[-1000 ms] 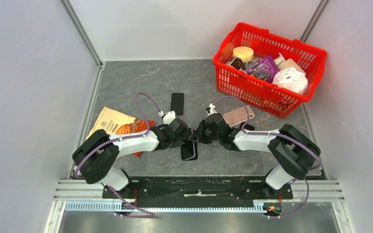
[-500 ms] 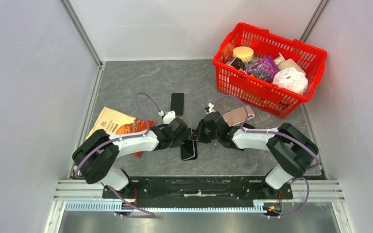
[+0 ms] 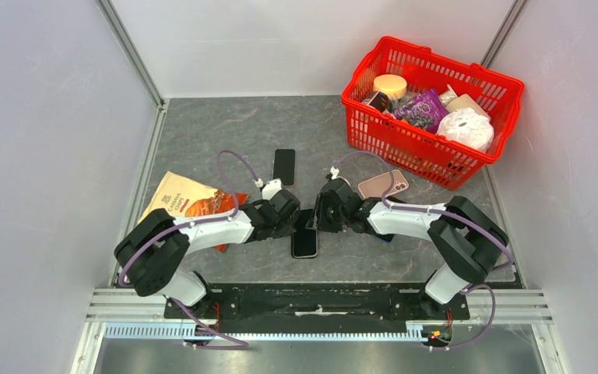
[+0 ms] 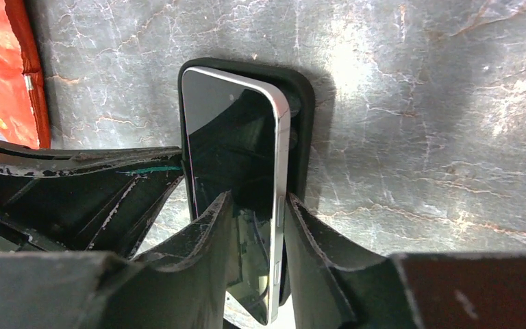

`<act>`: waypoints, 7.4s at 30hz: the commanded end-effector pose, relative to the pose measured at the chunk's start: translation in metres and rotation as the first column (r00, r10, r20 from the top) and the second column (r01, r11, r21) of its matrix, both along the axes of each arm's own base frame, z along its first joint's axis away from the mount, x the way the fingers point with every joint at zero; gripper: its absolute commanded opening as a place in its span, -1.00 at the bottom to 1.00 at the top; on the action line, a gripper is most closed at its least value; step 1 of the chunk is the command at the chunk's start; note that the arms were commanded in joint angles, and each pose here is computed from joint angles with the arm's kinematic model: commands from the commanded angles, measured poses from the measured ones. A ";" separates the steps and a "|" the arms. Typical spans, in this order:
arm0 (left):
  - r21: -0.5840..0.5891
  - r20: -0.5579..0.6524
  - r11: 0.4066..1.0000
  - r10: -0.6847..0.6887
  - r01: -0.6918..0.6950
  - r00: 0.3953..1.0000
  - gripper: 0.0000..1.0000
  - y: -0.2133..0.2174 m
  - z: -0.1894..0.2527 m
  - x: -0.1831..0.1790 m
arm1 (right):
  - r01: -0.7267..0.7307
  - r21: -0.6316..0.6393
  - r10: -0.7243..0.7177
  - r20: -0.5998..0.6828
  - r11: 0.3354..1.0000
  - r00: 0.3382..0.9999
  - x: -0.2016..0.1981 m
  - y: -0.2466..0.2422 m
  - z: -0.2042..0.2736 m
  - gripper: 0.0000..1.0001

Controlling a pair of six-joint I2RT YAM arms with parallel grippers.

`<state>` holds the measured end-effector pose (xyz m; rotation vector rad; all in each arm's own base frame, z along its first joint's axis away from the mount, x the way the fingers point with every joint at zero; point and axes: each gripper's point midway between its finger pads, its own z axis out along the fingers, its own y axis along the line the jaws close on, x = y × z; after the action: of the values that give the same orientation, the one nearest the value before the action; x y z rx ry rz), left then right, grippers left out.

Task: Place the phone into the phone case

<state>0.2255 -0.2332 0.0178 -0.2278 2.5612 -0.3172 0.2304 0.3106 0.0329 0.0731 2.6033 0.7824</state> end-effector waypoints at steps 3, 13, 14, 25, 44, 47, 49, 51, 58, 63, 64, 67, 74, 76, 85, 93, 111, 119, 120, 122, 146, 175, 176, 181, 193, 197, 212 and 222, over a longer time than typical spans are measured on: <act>-0.057 0.034 0.998 -0.006 0.008 0.999 -0.78 -0.007 0.013 0.003 | -0.031 -0.136 0.029 -0.015 0.990 0.999 -0.010 -0.015 -0.003 -0.08; -0.088 0.033 0.996 -0.002 0.005 0.999 -0.81 -0.005 0.012 -0.005 | -0.001 -0.312 0.001 0.000 0.950 1.000 -0.004 -0.039 -0.005 0.40; -0.090 0.032 0.996 -0.004 0.007 0.999 -0.81 -0.005 0.012 -0.006 | 0.000 -0.318 0.000 0.000 0.948 1.000 -0.004 -0.040 -0.005 0.42; -0.144 0.019 0.988 -0.051 0.053 0.999 -0.81 -0.020 0.009 -0.026 | 0.043 -0.301 -0.027 0.057 0.953 0.998 -0.002 -0.048 0.023 0.49; -0.209 0.001 0.970 -0.124 0.121 0.992 -0.84 -0.053 0.008 -0.047 | 0.030 -0.300 -0.042 -0.032 0.954 0.999 -0.043 -0.070 0.010 0.01; -0.209 -0.004 0.970 -0.127 0.124 0.992 -0.85 -0.055 0.005 -0.049 | 0.015 -0.303 -0.029 -0.041 0.953 0.999 -0.050 -0.068 0.008 -0.08; -0.209 -0.005 0.970 -0.127 0.124 0.992 -0.85 -0.055 0.004 -0.049 | 0.002 -0.310 -0.019 -0.052 0.951 0.998 -0.054 -0.066 0.004 -0.12; -0.208 -0.006 0.970 -0.127 0.123 0.992 -0.86 -0.056 0.003 -0.049 | -0.010 -0.317 -0.008 -0.058 0.948 0.998 -0.058 -0.065 0.001 -0.18; -0.206 -0.010 0.971 -0.131 0.126 0.991 -0.86 -0.056 0.002 -0.050 | -0.045 -0.321 0.020 -0.079 0.946 0.997 -0.068 -0.059 -0.003 -0.47; -0.202 -0.013 0.971 -0.131 0.126 0.991 -0.87 -0.057 0.000 -0.050 | -0.078 -0.314 0.049 -0.098 0.946 0.994 -0.077 -0.051 -0.006 -0.65; -0.202 -0.014 0.971 -0.132 0.127 0.991 -0.87 -0.057 0.000 -0.050 | -0.088 -0.311 0.058 -0.104 0.946 0.993 -0.079 -0.049 -0.007 -0.68; -0.199 -0.017 0.972 -0.134 0.128 0.991 -0.87 -0.058 -0.001 -0.050 | -0.116 -0.310 0.082 -0.121 0.944 0.989 -0.086 -0.044 -0.013 -0.78; -0.196 -0.016 0.971 -0.142 0.136 0.990 -0.87 -0.061 -0.001 -0.050 | -0.192 -0.349 0.132 -0.187 0.917 0.973 -0.105 -0.047 -0.041 -1.00; -0.194 -0.014 0.972 -0.142 0.136 0.990 -0.87 -0.061 0.000 -0.049 | -0.208 -0.370 0.139 -0.204 0.905 0.969 -0.111 -0.051 -0.051 -1.00; -0.169 0.005 0.975 -0.142 0.141 0.990 -0.87 -0.061 0.007 -0.044 | -0.269 -0.458 0.163 -0.258 0.847 0.952 -0.129 -0.064 -0.087 -1.00; -0.131 0.043 0.983 -0.123 0.128 0.991 -0.82 -0.054 0.020 -0.034 | -0.244 -0.504 0.178 -0.176 0.829 0.968 -0.110 -0.072 -0.066 -1.00; -0.180 0.033 0.983 -0.038 0.043 0.999 -0.79 -0.038 0.028 0.013 | -0.079 -0.362 0.108 0.062 0.929 0.992 -0.066 -0.057 0.004 0.15; -0.197 0.000 0.980 -0.013 0.013 1.000 -0.79 -0.030 0.021 0.024 | -0.073 -0.290 0.093 0.053 0.954 0.994 -0.066 -0.039 -0.007 0.33; -0.195 -0.007 0.981 -0.014 0.012 1.000 -0.78 -0.030 0.019 0.026 | -0.078 -0.273 0.094 0.047 0.959 0.994 -0.067 -0.034 -0.007 0.33; -0.192 -0.023 0.981 -0.027 0.022 0.999 -0.78 -0.034 0.015 0.028 | -0.092 -0.245 0.104 0.036 0.965 0.994 -0.070 -0.023 -0.007 0.32; -0.279 -0.033 0.870 -0.433 0.408 0.901 -0.51 -0.134 0.034 0.027 | 0.176 -0.214 -0.136 0.192 0.961 0.972 -0.017 -0.116 0.047 0.55; -0.270 -0.088 0.934 -0.265 0.234 0.960 0.22 -0.023 0.019 -0.064 | -0.076 -0.152 0.083 0.039 0.985 0.996 -0.070 -0.022 0.001 0.58; -0.250 -0.091 0.942 -0.251 0.222 0.964 0.22 -0.018 0.018 -0.064 | -0.077 -0.156 0.083 0.034 0.985 0.996 -0.073 -0.022 0.000 0.58; -0.161 -0.093 0.967 -0.215 0.198 0.972 0.14 0.000 0.013 -0.061 | -0.011 -0.252 0.031 0.074 0.968 0.997 -0.060 -0.051 0.001 0.56; -0.110 -0.110 0.969 -0.234 0.222 0.966 -0.03 0.002 0.009 -0.064 | -0.083 -0.225 0.091 0.026 0.971 0.995 -0.057 -0.070 0.008 0.01; -0.109 -0.113 0.966 -0.245 0.233 0.963 -0.06 -0.003 0.009 -0.064 | -0.102 -0.243 0.105 -0.001 0.965 0.994 -0.062 -0.074 0.000 -0.11; -0.086 -0.124 0.965 -0.258 0.249 0.958 -0.17 -0.011 0.002 -0.058 | -0.152 -0.263 0.133 -0.087 0.953 0.987 -0.081 -0.070 -0.025 -0.74; -0.082 -0.126 0.964 -0.263 0.255 0.956 -0.20 -0.016 -0.001 -0.054 | -0.211 -0.333 0.167 -0.155 0.919 0.974 -0.107 -0.053 -0.057 -0.96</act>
<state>0.1599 -0.2435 0.0186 0.0437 2.7620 -0.5177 0.1779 0.2396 0.0243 -0.1678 2.6476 0.3102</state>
